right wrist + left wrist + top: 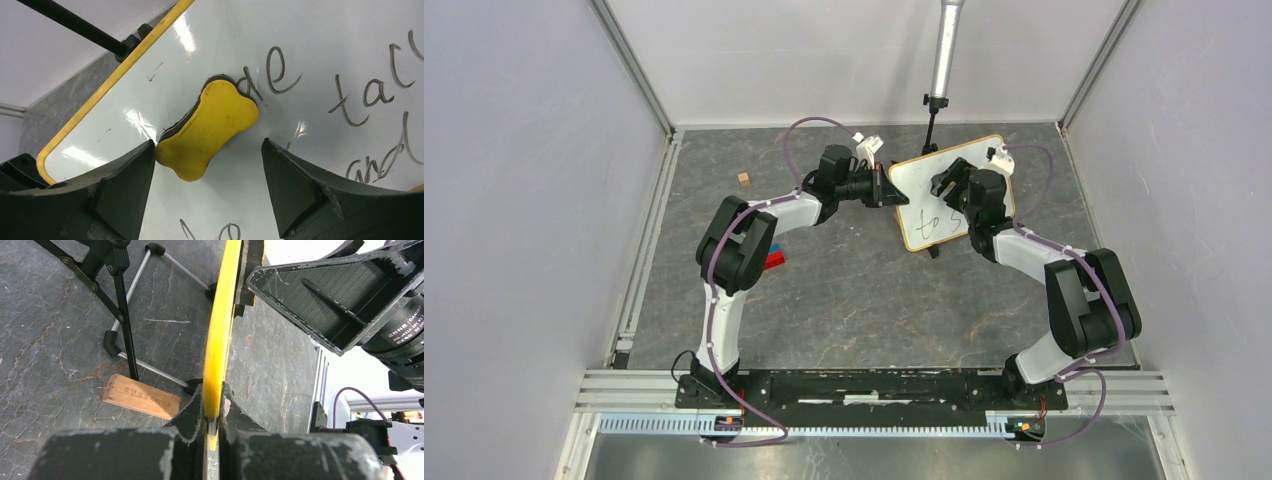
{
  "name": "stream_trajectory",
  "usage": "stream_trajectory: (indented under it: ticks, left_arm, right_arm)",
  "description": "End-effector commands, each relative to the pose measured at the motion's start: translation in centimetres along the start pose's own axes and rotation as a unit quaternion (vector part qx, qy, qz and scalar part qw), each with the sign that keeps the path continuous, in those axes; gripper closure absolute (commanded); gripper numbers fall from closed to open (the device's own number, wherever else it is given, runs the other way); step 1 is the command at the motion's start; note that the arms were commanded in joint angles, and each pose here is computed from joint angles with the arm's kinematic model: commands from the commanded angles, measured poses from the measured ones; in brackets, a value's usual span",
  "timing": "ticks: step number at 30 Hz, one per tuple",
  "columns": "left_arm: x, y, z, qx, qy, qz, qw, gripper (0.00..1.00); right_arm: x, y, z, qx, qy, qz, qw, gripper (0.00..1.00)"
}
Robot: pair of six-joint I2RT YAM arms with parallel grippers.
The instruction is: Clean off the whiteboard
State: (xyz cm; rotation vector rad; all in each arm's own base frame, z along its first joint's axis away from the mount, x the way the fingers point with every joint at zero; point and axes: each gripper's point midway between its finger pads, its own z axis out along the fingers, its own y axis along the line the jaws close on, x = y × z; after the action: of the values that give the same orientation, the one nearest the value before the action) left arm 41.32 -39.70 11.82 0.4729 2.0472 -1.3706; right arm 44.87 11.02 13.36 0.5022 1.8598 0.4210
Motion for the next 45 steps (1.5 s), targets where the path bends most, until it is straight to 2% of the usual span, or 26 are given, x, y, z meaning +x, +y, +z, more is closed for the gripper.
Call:
stream_trajectory:
  ticks: [1, 7, 11, 14, 18, 21, 26, 29, 32, 35, 45]
  left_arm:
    - [3.4, 3.7, -0.3, -0.076, 0.047, 0.006, 0.996, 0.98]
    - [3.4, 3.9, -0.4, -0.084, 0.048, 0.012, 0.995, 0.98]
    - [3.4, 3.9, -0.4, -0.084, 0.048, 0.011, 0.995, 0.98]
    - [3.5, 3.9, -0.4, -0.083, 0.049, 0.012, 0.995, 0.98]
    - [3.4, 3.9, -0.4, -0.085, 0.049, 0.013, 0.995, 0.98]
    - [3.4, 3.9, -0.4, -0.085, 0.051, 0.015, 0.995, 0.98]
    - [3.6, 4.0, -0.4, -0.084, 0.055, 0.016, 0.995, 0.98]
    - [3.7, 3.9, -0.4, -0.081, 0.057, 0.017, 0.995, 0.98]
    - [3.7, 3.9, -0.4, -0.081, 0.06, 0.019, 0.995, 0.98]
    - [3.8, 3.8, -0.4, -0.079, 0.061, 0.021, 0.995, 0.98]
    - [3.9, 3.9, -0.4, -0.079, 0.067, 0.025, 0.994, 0.98]
  right_arm:
    - [-3.5, 1.9, 0.5, -0.018, -0.04, -0.024, 0.999, 0.24]
    - [-3.0, 2.1, 1.5, -0.022, -0.028, -0.042, 0.998, 0.35]
    - [-2.5, 2.0, 2.1, -0.02, -0.016, -0.053, 0.998, 0.37]
    - [-2.1, 2.0, 2.2, -0.024, -0.009, -0.061, 0.998, 0.5]
    - [-1.1, 3.5, 2.0, -0.051, 0.0, -0.081, 0.995, 0.74]
    - [-0.3, 5.9, 2.0, -0.077, 0.0, -0.111, 0.991, 0.81]
    - [0.8, 7.6, 2.2, -0.1, -0.007, -0.144, 0.984, 0.85]
    - [-0.1, 6.5, 2.5, -0.073, -0.027, -0.167, 0.983, 0.85]
    - [-1.7, 3.5, 2.9, -0.016, -0.043, -0.178, 0.983, 0.84]
    - [-2.6, 0.1, 3.3, 0.007, -0.033, -0.154, 0.987, 0.84]
    - [-1.7, -9.1, 4.4, 0.07, 0.006, -0.112, 0.991, 0.82]
